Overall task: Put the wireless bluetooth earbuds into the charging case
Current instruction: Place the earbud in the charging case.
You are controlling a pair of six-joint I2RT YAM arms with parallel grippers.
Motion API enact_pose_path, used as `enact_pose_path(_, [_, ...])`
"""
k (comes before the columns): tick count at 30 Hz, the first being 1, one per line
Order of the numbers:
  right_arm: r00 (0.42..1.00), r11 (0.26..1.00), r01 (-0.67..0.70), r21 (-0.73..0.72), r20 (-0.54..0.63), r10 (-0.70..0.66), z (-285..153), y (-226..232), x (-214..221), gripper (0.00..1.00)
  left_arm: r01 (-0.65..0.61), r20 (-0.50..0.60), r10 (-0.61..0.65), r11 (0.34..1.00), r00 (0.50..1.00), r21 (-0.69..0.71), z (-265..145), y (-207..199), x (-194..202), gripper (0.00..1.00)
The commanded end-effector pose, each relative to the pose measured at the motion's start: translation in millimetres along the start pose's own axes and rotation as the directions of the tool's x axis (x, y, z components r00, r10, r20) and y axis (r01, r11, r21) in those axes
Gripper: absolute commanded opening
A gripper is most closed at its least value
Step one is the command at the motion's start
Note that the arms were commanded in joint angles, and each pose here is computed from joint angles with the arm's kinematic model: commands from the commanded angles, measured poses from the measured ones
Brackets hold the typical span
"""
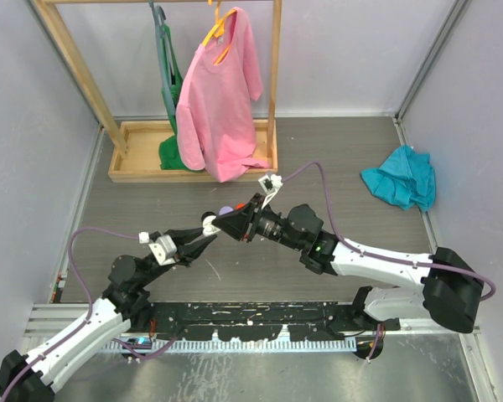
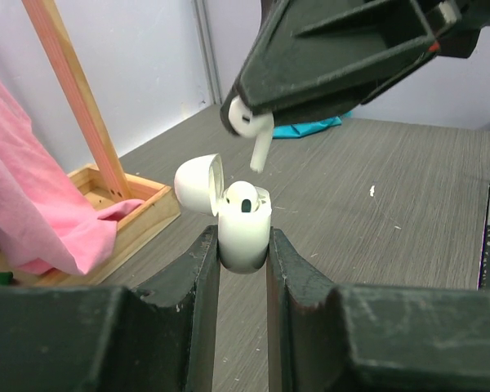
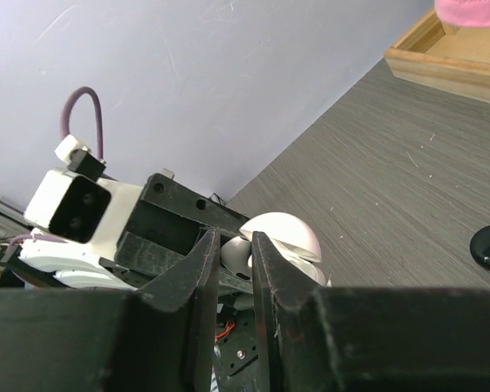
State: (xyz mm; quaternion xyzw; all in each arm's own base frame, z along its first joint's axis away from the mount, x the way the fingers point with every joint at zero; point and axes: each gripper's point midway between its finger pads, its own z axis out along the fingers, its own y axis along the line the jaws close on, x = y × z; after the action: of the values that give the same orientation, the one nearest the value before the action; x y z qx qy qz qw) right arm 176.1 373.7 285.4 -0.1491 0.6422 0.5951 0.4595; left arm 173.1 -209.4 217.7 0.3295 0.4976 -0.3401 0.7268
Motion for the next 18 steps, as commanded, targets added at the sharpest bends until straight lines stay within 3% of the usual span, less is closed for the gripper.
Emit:
enact_pose_path(1, [0.997, 0.999, 0.010, -0.033, 0.071, -0.008, 5, 8, -12, 0.21, -0.031, 0.081, 0.033, 0.999, 0.996, -0.021, 1, 4, -21, 0.00])
enact_pose_path(18, [0.996, 0.996, -0.066, -0.063, 0.063, 0.070, 10, 9, 0, 0.21, -0.029, 0.082, 0.031, 0.999, 0.996, -0.023, 1, 5, -21, 0.00])
